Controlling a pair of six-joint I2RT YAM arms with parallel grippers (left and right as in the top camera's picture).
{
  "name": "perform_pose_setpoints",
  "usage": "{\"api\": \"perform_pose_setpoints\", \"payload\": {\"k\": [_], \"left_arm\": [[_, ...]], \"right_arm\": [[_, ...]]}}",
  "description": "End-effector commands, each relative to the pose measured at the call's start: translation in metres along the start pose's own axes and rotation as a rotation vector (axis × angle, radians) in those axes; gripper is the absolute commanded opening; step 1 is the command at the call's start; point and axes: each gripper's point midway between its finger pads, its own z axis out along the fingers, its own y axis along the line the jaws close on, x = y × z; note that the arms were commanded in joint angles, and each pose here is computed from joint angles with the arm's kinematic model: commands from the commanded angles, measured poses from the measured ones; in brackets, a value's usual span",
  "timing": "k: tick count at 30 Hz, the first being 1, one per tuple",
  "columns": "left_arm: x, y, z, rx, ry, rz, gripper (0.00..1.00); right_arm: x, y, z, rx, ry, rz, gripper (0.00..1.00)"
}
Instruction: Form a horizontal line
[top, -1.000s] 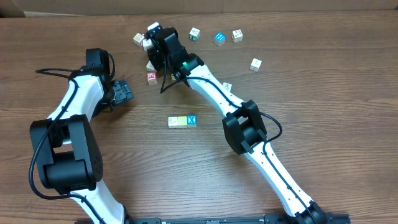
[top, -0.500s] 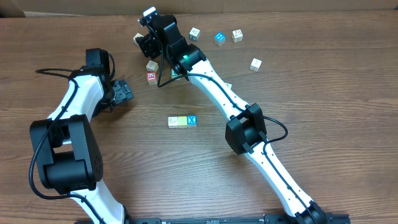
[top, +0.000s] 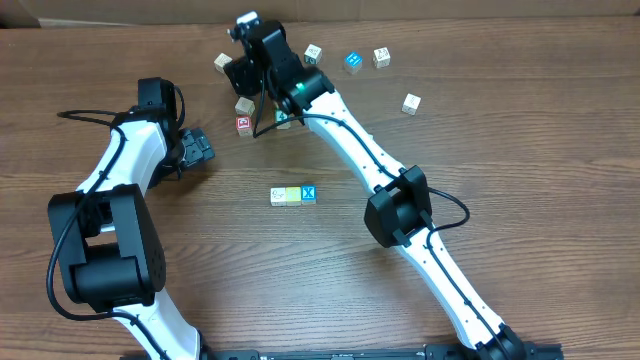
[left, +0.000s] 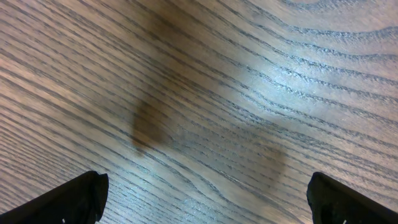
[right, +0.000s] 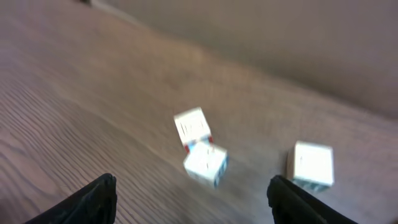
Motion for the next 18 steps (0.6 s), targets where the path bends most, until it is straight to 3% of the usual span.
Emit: {"api": "perform_pose_setpoints", "payload": {"k": [1, 10, 15, 18], "left_arm": [[0.001, 0.001, 0.001, -0.012, -0.001, 0.03, 0.99], [0.0, 0.001, 0.001, -0.012, -0.001, 0.029, 1.0], [0.0, 0.001, 0.001, -0.012, -0.001, 0.029, 1.0], [0.0, 0.001, 0.001, -0.012, -0.001, 0.029, 1.0]], "right_arm": [[-0.034, 0.002, -0.02, -0.011, -0.066, 0.021, 0.77], [-0.02, -0.001, 0.002, -0.014, -0.093, 0.019, 0.78], [0.019, -0.002, 0.015, -0.005, 0.018, 0.027, 0.78], [0.024, 0.007, 0.003, -0.007, 0.079, 0.036, 0.78]]}}
